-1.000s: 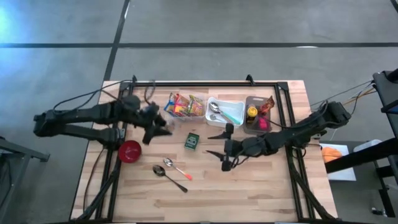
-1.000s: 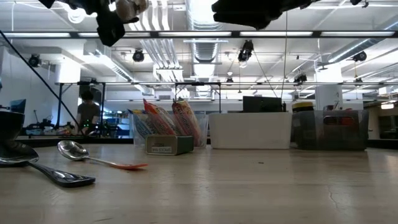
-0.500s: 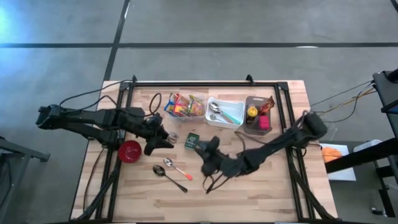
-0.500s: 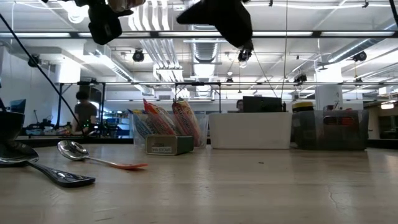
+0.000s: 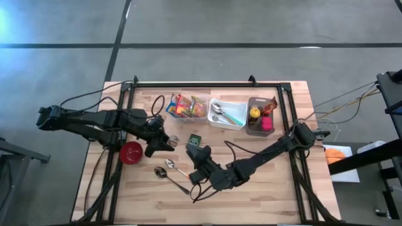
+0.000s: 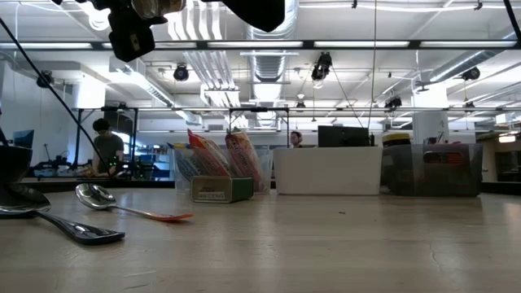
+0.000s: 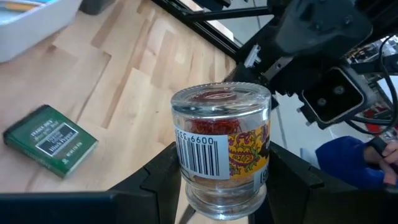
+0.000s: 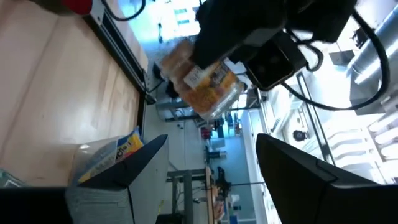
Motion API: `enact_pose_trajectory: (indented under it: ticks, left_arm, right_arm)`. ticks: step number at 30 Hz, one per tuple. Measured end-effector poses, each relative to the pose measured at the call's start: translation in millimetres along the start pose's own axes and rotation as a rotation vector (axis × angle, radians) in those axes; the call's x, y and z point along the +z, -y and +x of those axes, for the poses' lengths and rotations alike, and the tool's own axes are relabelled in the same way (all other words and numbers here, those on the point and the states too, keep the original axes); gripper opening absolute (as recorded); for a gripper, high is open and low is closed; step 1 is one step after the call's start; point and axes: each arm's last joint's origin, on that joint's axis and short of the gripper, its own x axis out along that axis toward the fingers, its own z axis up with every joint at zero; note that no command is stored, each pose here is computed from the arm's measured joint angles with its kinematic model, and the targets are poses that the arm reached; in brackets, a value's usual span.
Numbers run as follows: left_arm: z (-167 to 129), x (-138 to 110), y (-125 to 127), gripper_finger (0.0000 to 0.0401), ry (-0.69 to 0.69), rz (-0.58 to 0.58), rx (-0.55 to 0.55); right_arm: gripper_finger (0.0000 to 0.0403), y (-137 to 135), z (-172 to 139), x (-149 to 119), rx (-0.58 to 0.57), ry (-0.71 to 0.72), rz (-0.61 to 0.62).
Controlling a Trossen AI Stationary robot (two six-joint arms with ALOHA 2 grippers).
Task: Pick & Place Food Item
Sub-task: Put the brown seasoning bottle into the black bin
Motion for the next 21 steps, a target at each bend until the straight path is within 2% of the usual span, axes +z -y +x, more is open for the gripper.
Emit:
enact_pose_trajectory:
  ticks: [5,10,15,17,21]
  left_arm:
    - [-0.1,-0.4,0.0,0.0174,-0.006,-0.009,-0.003]
    - [-0.2,-0.5,0.1,0.0174,-0.008,-0.009,-0.006]
    - [-0.2,-0.5,0.2,0.0174,-0.01,-0.019,-0.009]
    - [-0.3,-0.5,0.3,0.0174,-0.011,-0.032,-0.012]
    - [-0.3,-0.7,0.6,0.0174,-0.019,-0.039,-0.023]
  right_arm:
    - [0.024,5.5,0.3,2.0,-0.003,-0.004,0.012]
    - [0.0246,7.6,0.1,3.0,-0.005,-0.001,0.099]
    - [0.0296,7.2,0.6,4.1,0.014,0.043,0.114]
    - [0.0321,6.8,0.7,4.3,0.015,0.049,0.078]
    - [0.0363,3.4,1.9,4.3,0.019,0.056,-0.1]
